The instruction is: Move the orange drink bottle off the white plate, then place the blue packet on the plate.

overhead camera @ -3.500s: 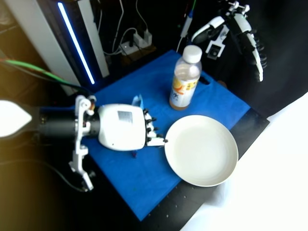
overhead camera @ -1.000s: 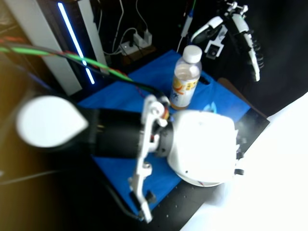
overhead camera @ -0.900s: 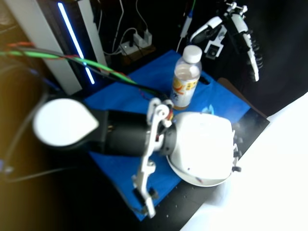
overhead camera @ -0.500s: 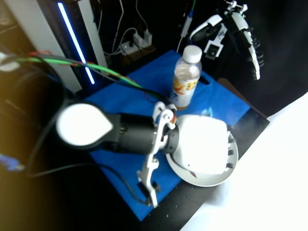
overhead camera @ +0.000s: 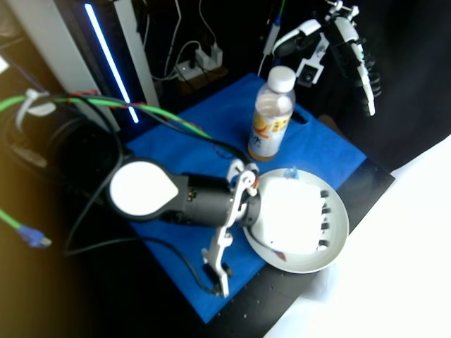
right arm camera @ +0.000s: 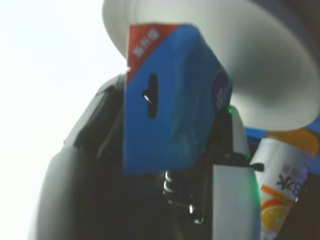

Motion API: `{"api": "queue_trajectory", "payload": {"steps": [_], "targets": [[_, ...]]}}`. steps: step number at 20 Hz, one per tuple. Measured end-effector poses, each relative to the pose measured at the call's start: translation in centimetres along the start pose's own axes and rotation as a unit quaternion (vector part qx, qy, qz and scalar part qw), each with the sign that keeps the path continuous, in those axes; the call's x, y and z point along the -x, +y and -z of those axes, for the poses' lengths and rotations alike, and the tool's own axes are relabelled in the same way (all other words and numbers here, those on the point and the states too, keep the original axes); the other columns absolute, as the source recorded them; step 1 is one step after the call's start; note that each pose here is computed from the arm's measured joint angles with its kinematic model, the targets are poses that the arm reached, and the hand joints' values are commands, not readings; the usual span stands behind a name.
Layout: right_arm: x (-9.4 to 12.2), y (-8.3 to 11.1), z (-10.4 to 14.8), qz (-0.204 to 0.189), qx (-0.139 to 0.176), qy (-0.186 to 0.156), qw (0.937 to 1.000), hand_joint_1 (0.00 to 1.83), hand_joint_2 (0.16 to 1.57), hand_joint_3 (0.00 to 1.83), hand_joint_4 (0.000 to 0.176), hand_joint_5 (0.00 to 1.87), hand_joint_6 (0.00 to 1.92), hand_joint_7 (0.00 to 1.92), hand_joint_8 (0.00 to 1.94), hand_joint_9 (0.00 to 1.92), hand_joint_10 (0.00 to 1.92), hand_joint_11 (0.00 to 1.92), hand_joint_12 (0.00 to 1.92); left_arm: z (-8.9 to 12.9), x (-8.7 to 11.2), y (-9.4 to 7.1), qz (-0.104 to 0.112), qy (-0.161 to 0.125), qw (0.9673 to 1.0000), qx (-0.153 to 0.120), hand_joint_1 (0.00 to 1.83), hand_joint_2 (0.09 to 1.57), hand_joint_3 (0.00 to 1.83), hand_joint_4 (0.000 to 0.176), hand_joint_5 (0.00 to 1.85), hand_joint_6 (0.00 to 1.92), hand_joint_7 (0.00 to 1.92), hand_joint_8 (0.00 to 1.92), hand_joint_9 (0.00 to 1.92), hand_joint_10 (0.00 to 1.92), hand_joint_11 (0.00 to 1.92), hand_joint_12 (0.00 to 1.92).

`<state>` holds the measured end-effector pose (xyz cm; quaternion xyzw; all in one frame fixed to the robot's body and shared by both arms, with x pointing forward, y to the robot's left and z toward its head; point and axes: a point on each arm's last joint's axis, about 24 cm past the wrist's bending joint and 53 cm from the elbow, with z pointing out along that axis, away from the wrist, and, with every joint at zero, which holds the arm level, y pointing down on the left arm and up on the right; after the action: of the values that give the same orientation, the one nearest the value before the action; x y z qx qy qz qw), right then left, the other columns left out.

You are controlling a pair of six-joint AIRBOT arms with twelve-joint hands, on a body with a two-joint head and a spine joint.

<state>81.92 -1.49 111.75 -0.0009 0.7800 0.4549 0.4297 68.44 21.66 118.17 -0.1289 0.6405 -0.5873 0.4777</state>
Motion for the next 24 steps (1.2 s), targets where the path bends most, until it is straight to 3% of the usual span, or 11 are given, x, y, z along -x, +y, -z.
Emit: {"api": "queue_trajectory", "payload": {"steps": [4,5,6,7,8,11,14,15,17,18,24], "targets": [[-0.9,0.2,-0.4,0.011,0.000,0.010,0.9999,1.19,1.19,0.00,0.007,0.89,1.12,0.80,1.29,0.83,0.56,0.54,1.34,0.0,-0.3,-0.4,-0.002,0.005,1.0000,-0.006,0.55,0.71,0.00,0.176,0.00,0.00,0.00,0.00,0.00,0.00,0.00,0.00],[-1.2,0.2,-0.5,0.011,-0.001,0.012,0.9999,1.33,1.15,0.00,0.000,0.88,1.07,0.90,1.05,0.87,1.15,0.54,1.25,0.1,-0.3,-0.5,-0.003,0.006,1.0000,-0.007,0.54,0.71,0.00,0.176,0.00,0.00,0.00,0.00,0.00,0.00,0.00,0.00],[-1.7,0.0,-0.7,0.011,-0.002,0.016,0.9998,1.36,1.15,0.00,0.000,0.84,1.14,0.94,1.00,0.81,1.33,0.41,1.19,0.2,-0.3,-0.8,-0.005,0.007,0.9999,-0.011,0.54,0.72,0.00,0.176,0.00,0.00,0.00,0.00,0.00,0.00,0.00,0.00],[-2.0,0.0,-0.7,0.009,-0.003,0.018,0.9998,1.26,1.14,0.00,0.000,0.69,0.52,0.78,0.43,0.54,0.65,0.09,1.13,0.1,-0.3,-0.9,-0.005,0.005,0.9999,-0.013,0.55,0.71,0.00,0.176,0.00,0.00,0.00,0.00,0.00,0.00,0.00,0.00],[-2.1,0.1,-0.8,0.010,-0.001,0.020,0.9998,1.23,1.12,0.00,0.000,0.70,0.20,0.76,0.16,0.50,0.35,0.02,1.22,0.1,-0.2,-0.9,-0.005,0.004,0.9999,-0.013,0.55,0.71,0.00,0.176,0.00,0.00,0.00,0.00,0.00,0.00,0.00,0.00],[-2.4,-0.1,-0.9,0.011,-0.003,0.021,0.9997,1.13,1.02,0.00,0.000,0.59,0.00,0.68,0.00,0.52,0.19,0.17,1.37,0.1,-0.2,-0.9,-0.005,0.005,0.9999,-0.013,0.58,0.72,0.00,0.176,0.00,0.00,0.00,0.00,0.00,0.00,0.00,0.00],[-2.5,-0.1,-0.9,0.015,-0.004,0.024,0.9996,1.07,0.99,0.00,0.032,0.41,0.00,0.60,0.01,0.51,0.15,0.16,1.41,0.1,-0.2,-0.9,-0.005,0.005,0.9999,-0.013,0.58,0.71,0.00,0.176,0.00,0.00,0.00,0.00,0.00,0.00,0.00,0.00],[-2.5,-0.1,-0.9,0.014,-0.004,0.023,0.9996,1.07,0.94,0.00,0.059,0.34,0.00,0.58,0.00,0.49,0.14,0.12,1.40,0.1,-0.2,-0.9,-0.005,0.005,0.9999,-0.013,0.56,0.72,0.00,0.176,0.00,0.00,0.00,0.00,0.00,0.00,0.00,0.00],[-2.5,-0.1,-0.9,0.016,-0.004,0.024,0.9996,0.96,0.91,0.00,0.155,0.11,0.00,0.29,0.00,0.27,0.02,0.00,1.10,0.1,-0.2,-0.9,-0.006,0.005,0.9999,-0.013,0.56,0.71,0.00,0.176,0.00,0.00,0.00,0.00,0.00,0.00,0.00,0.00],[-2.5,-0.1,-0.9,0.016,-0.005,0.024,0.9996,0.91,0.90,0.00,0.172,0.02,0.00,0.22,0.00,0.22,0.01,0.00,0.98,0.1,-0.2,-0.9,-0.006,0.005,0.9999,-0.013,0.56,0.71,0.00,0.176,0.00,0.00,0.00,0.00,0.00,0.00,0.00,0.00],[-2.5,0.0,-0.9,0.012,-0.003,0.023,0.9997,0.81,0.63,0.00,0.176,0.00,0.00,0.00,0.00,0.01,0.00,0.00,0.04,0.1,-0.2,-0.9,-0.007,0.005,0.9999,-0.012,0.62,0.73,0.01,0.176,0.00,0.00,0.00,0.00,0.00,0.00,0.00,0.00]]}}
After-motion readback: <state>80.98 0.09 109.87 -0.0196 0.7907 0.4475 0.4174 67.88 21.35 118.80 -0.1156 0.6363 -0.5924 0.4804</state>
